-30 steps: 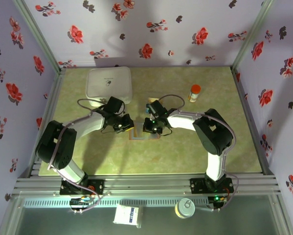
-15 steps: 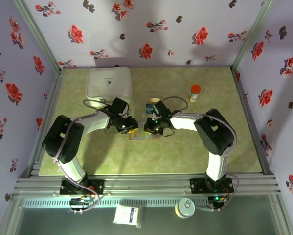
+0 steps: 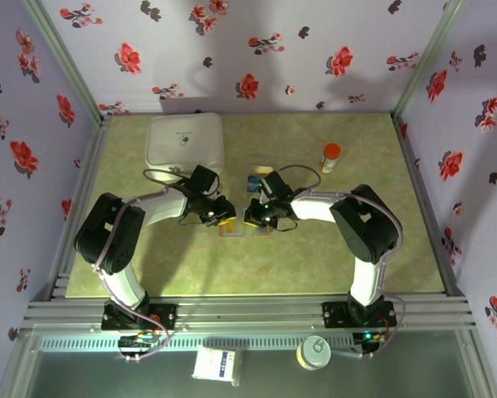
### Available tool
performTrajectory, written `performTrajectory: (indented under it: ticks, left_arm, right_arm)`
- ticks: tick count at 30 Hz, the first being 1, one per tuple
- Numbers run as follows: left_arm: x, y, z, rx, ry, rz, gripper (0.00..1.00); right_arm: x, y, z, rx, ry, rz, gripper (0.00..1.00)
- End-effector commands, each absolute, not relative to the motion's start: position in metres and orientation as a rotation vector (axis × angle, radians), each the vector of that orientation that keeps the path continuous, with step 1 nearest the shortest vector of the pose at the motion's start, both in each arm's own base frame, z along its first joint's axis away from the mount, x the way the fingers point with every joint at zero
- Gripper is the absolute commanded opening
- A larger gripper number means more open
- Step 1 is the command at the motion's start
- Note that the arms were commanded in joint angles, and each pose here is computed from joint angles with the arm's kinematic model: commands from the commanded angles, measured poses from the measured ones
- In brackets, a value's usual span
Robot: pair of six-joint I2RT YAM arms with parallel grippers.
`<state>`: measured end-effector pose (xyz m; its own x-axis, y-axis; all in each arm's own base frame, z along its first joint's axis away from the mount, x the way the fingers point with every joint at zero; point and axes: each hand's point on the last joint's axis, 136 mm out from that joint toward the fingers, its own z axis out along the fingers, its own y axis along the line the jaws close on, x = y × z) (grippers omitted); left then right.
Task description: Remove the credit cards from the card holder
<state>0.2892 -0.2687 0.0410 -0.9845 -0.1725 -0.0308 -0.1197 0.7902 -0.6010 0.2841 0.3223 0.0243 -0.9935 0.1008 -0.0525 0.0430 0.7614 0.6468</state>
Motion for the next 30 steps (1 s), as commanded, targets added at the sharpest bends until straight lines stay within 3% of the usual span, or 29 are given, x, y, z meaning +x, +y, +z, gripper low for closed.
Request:
performTrajectory:
  ticks: [1, 16, 30]
  left_arm:
    - [0.294, -0.282, 0.050, -0.211, 2.875, -1.016, 0.18]
    - [0.297, -0.297, 0.074, -0.143, 2.852, -1.037, 0.14]
    - [0.295, -0.338, 0.060, -0.036, 2.914, -1.045, 0.12]
  right_arm:
    - [0.281, 0.317, 0.030, 0.144, 2.870, 1.059, 0.11]
    - [0.287, 0.296, 0.064, 0.128, 2.798, 0.973, 0.15]
    - [0.290, 0.249, 0.088, 0.218, 2.714, 0.922, 0.15]
